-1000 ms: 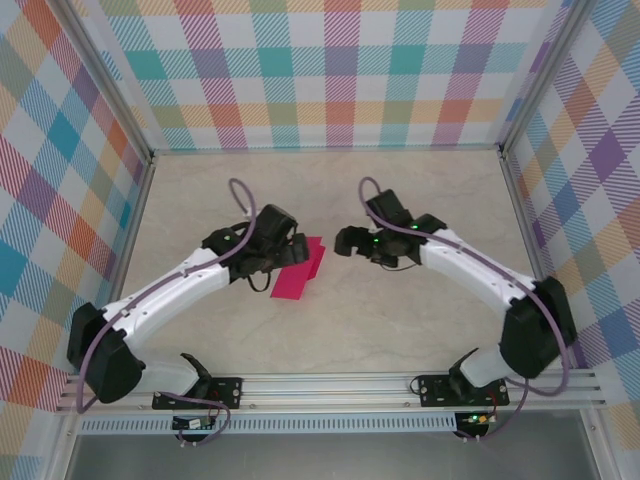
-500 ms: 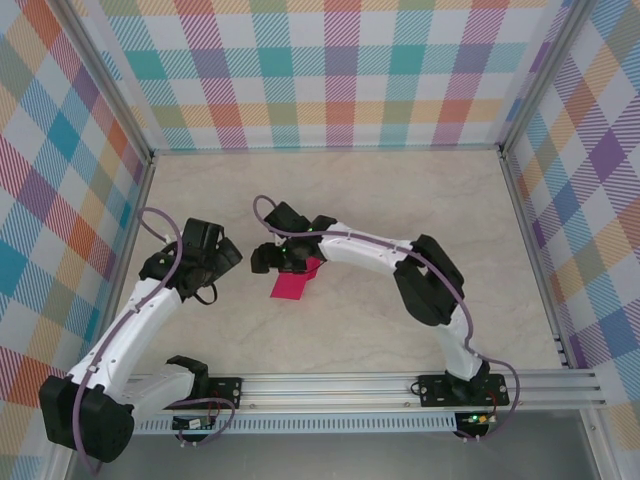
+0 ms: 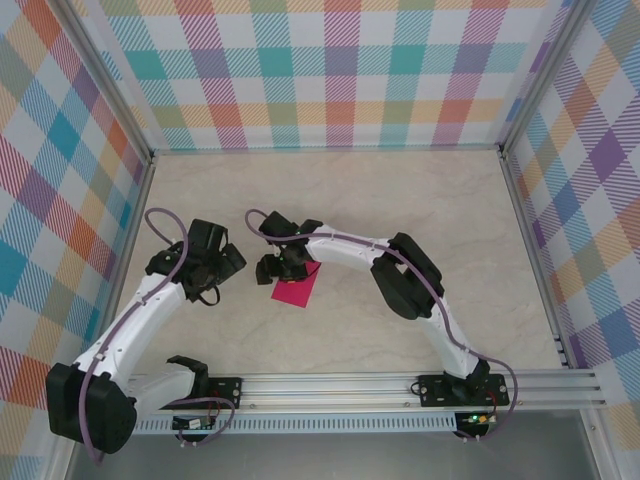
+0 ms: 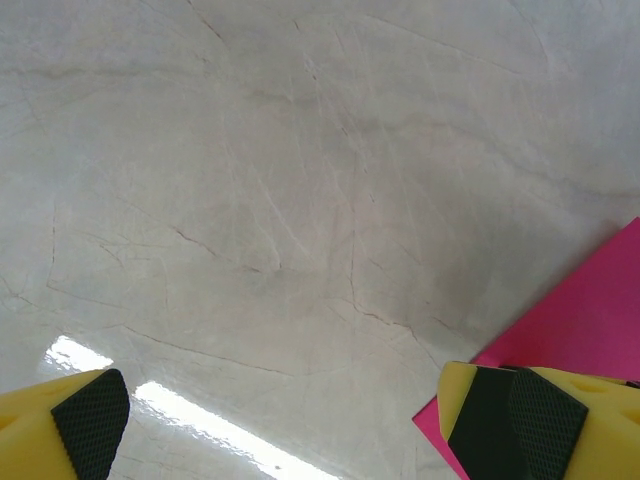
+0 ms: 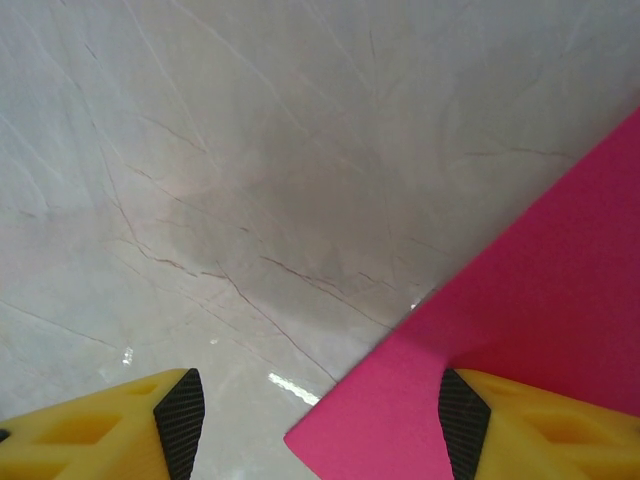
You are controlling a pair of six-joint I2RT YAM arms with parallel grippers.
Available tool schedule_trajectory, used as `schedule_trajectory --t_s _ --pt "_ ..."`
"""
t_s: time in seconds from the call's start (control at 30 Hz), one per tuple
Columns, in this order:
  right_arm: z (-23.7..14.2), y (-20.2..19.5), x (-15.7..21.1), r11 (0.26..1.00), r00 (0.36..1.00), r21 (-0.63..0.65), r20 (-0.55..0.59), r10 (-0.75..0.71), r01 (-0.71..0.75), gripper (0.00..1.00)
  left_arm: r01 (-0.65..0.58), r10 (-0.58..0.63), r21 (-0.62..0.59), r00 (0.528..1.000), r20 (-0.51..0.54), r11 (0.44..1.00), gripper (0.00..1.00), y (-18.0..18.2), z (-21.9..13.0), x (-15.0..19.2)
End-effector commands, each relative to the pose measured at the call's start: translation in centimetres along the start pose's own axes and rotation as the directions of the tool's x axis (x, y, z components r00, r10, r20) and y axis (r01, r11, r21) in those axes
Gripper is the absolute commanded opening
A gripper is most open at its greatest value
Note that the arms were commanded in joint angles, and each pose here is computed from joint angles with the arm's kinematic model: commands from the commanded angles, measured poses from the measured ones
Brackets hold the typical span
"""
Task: Fold a paper plane with a square sheet of paper (pick it up from the middle)
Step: Rotate the paper at the center of the table.
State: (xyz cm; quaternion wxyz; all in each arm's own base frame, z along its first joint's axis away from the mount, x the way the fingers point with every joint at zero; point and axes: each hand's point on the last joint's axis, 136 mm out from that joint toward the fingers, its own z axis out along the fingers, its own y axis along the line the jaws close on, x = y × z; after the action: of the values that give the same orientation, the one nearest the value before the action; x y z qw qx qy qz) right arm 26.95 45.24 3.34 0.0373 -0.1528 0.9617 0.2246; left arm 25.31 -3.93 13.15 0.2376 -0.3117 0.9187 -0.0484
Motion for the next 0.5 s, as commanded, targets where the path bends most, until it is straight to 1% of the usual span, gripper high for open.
schedule_trajectory --t_s 0.0,0.07,0.17,0.3,0.4,0.47 --pt "1.2 -1.7 2.2 0.995 0.993 0.047 -0.083 -0.084 0.088 0.66 -0.008 0.008 0.024 1.0 -0.025 1.0 1.0 -0.4 0.4 0.2" --pt "1.3 -2.2 3.2 0.988 0.983 0.046 -0.118 -0.142 0.149 0.67 -0.018 0.019 0.032 0.999 -0.038 0.999 1.0 -0.6 0.5 0.5" --pt "1.1 -3.8 5.2 0.963 0.951 0.06 -0.184 -0.249 0.263 0.67 -0.026 0.028 0.04 0.998 -0.051 0.999 1.0 -0.7 0.5 0.7" --pt "-0.7 -6.2 9.2 0.908 0.878 0.024 -0.264 -0.399 0.419 0.68 -0.038 0.042 0.063 0.997 -0.058 0.997 1.0 -1.0 0.4 0.9" --pt "-2.5 -6.4 11.3 0.871 0.835 -0.046 -0.261 -0.484 0.49 0.7 -0.036 0.043 0.097 0.997 -0.07 0.995 1.0 -1.4 0.5 1.3" --pt "-3.5 -6.3 11.6 0.862 0.834 -0.061 -0.231 -0.502 0.503 0.71 -0.03 0.042 0.137 0.995 -0.086 0.99 0.99 -2.2 0.5 1.6"
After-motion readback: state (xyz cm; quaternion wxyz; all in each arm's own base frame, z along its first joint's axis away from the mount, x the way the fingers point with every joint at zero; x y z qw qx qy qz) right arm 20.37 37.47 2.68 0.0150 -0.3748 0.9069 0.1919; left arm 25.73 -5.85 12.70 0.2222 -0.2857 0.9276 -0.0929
